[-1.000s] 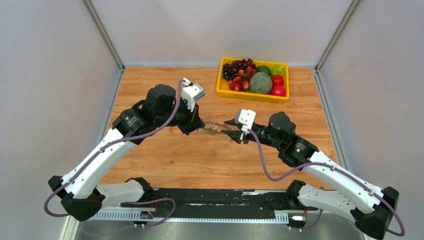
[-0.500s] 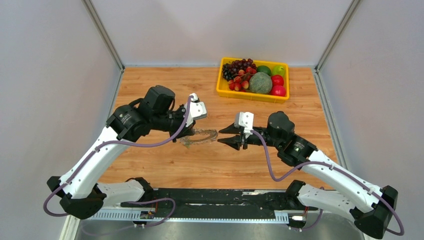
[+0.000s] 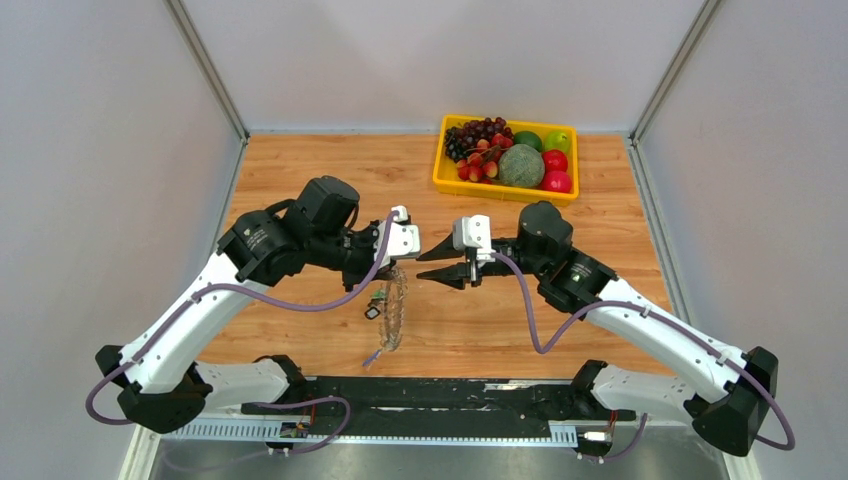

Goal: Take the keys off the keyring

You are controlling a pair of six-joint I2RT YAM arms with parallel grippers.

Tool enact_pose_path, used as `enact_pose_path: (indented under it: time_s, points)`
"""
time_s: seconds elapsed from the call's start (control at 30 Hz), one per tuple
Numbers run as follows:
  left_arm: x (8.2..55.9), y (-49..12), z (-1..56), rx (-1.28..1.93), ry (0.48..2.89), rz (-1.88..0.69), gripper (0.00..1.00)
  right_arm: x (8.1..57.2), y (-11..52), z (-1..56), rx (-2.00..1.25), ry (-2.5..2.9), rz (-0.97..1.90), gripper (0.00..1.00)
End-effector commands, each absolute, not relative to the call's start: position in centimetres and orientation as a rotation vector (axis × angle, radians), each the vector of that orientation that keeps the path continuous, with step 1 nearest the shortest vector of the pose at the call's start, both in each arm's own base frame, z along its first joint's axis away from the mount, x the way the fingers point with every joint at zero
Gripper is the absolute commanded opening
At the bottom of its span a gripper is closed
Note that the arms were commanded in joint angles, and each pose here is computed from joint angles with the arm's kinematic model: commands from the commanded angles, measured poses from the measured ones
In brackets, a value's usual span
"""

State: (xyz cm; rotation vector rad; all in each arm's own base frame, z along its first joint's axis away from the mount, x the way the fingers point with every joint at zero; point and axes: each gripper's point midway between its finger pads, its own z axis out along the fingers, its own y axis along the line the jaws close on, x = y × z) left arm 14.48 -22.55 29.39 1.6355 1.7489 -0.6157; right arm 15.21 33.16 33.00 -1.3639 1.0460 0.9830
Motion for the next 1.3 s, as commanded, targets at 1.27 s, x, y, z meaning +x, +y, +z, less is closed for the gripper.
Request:
enact_pose_path:
  time_s: [1.27]
  points:
    - [14.6,-23.2,33.5,1.592,1.496,-0.578,0.0,13.8,37.2,34.6,-1.405,0.95,1.136,0.17]
